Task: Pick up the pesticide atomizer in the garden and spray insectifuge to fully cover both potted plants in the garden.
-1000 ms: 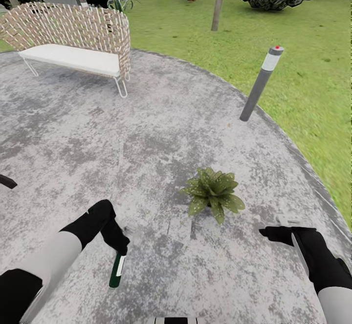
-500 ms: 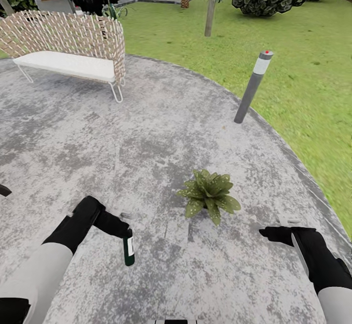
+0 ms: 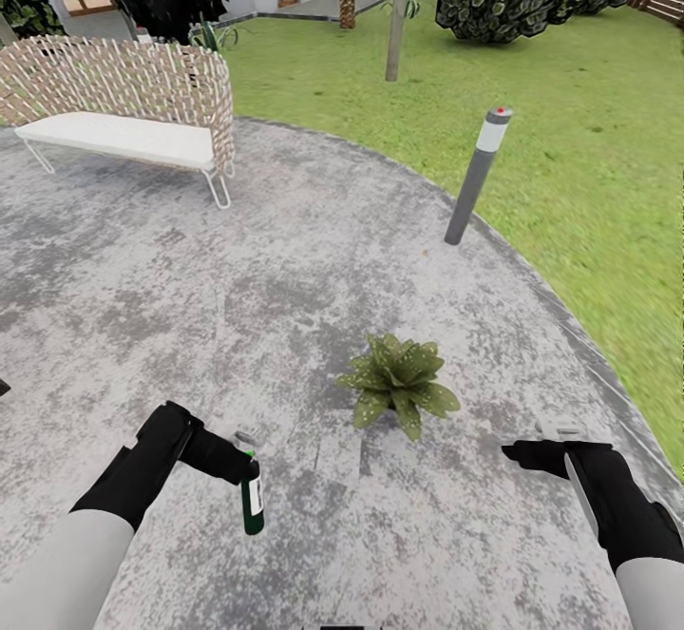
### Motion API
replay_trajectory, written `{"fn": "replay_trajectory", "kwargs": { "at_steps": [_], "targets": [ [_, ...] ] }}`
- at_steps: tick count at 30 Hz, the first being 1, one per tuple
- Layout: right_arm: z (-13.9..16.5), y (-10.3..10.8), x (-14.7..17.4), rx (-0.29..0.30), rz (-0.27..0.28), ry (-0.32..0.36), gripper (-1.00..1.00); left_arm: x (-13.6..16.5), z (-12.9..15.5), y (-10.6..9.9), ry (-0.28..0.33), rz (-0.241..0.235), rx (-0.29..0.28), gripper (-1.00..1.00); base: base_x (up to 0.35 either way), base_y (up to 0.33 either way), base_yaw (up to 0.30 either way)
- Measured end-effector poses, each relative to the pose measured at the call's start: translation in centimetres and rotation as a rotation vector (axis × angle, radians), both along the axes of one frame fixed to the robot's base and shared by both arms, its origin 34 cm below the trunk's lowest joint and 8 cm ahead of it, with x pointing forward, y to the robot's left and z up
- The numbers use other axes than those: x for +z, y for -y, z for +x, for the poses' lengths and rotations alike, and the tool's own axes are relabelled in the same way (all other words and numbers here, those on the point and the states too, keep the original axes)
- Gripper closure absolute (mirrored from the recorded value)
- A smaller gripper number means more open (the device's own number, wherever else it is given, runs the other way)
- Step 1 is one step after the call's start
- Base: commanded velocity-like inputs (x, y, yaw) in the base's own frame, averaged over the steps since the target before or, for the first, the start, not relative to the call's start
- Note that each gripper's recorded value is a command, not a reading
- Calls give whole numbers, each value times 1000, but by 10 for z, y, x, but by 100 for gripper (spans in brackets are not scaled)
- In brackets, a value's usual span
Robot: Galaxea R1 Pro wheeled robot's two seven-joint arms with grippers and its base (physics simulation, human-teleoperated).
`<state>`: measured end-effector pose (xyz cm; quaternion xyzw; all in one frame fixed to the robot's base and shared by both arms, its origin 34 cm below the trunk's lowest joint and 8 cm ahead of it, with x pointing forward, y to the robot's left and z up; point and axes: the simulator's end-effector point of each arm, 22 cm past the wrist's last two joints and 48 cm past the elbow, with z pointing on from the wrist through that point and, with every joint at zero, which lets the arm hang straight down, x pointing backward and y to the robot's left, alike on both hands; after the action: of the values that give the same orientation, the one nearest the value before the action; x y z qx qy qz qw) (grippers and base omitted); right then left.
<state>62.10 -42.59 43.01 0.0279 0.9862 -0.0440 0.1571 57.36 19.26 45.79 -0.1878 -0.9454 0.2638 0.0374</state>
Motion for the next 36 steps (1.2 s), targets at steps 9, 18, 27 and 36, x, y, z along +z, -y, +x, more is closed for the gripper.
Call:
{"fn": "replay_trajectory", "kwargs": {
  "at_steps": [9,18,27,36],
  "targets": [
    [4,0,7,0,0,14,-100,6,3,-1,13,1,0,100,0,0,-78],
    [6,0,11,0,0,23,-100,10,5,1,22,-2,-1,100,0,0,-41],
    [7,0,12,0,0,24,-100,10,5,1,22,-2,-1,100,0,0,0],
    [9,0,17,0,0,33,-100,15,7,1,32,-2,-1,100,0,0,86]
  ]
}}
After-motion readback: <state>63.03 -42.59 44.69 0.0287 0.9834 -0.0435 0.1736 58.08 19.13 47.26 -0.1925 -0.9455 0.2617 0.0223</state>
